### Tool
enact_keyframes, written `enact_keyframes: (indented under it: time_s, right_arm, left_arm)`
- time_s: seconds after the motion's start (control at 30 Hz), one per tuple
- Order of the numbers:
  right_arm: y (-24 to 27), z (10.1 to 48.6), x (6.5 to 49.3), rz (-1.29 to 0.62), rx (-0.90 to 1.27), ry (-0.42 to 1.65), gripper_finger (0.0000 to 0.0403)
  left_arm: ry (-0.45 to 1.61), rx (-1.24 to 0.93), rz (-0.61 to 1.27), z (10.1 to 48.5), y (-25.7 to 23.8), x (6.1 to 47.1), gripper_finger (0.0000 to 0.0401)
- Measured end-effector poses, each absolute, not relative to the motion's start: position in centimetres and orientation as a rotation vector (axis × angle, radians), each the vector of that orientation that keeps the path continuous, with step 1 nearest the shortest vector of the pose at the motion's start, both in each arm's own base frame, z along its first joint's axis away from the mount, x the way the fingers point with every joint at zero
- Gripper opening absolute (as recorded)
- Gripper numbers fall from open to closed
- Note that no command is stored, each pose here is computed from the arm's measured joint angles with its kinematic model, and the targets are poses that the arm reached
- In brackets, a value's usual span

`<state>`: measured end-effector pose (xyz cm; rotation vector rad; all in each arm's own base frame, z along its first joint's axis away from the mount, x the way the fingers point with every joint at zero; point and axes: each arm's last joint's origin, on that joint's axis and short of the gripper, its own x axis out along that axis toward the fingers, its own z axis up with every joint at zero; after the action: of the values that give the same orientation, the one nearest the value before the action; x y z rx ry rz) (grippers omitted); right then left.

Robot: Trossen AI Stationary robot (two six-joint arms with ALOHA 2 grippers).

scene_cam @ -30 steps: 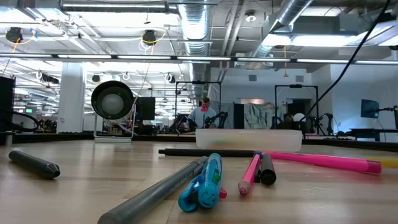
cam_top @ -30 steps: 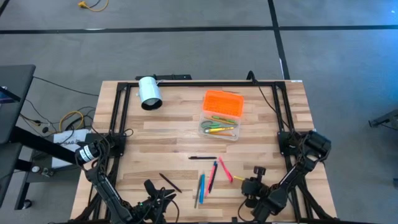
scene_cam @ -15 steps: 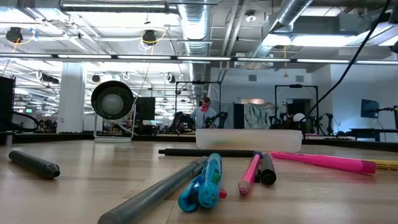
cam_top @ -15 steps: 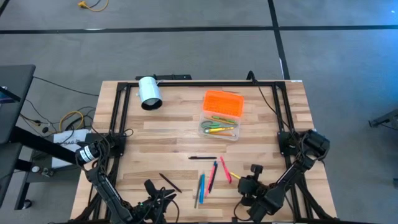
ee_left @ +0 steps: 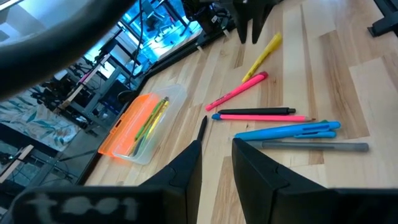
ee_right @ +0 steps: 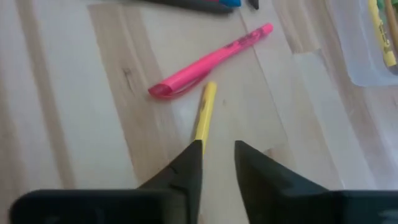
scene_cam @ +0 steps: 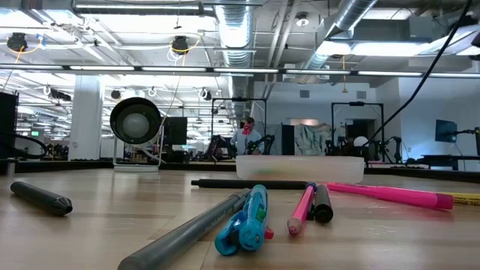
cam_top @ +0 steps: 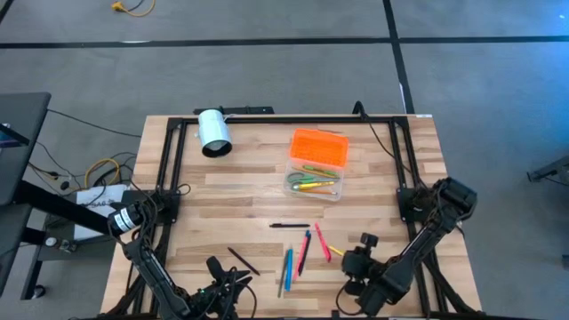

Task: Pick & place school supplies into a supply box
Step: Put the yellow pen into the supply box

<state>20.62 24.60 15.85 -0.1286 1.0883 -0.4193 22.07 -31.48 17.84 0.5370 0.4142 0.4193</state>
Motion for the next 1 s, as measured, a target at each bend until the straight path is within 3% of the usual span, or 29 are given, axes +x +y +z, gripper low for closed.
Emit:
enact_keyframes:
  time_s: [0.37, 1.0]
  right_arm:
    - [23.3, 14.4, 20.9, -0.452, -0.059, 1.128, 0.0163]
    - [23.1, 12.6, 20.3, -0.419, 0.024, 1.156, 0.0148]
  left_arm:
    - [0.414, 0.526, 0.42, 17.8, -31.5, 22.1, 0.008]
    - [0.411, 0.533, 0.422, 17.9, -31.4, 22.1, 0.008]
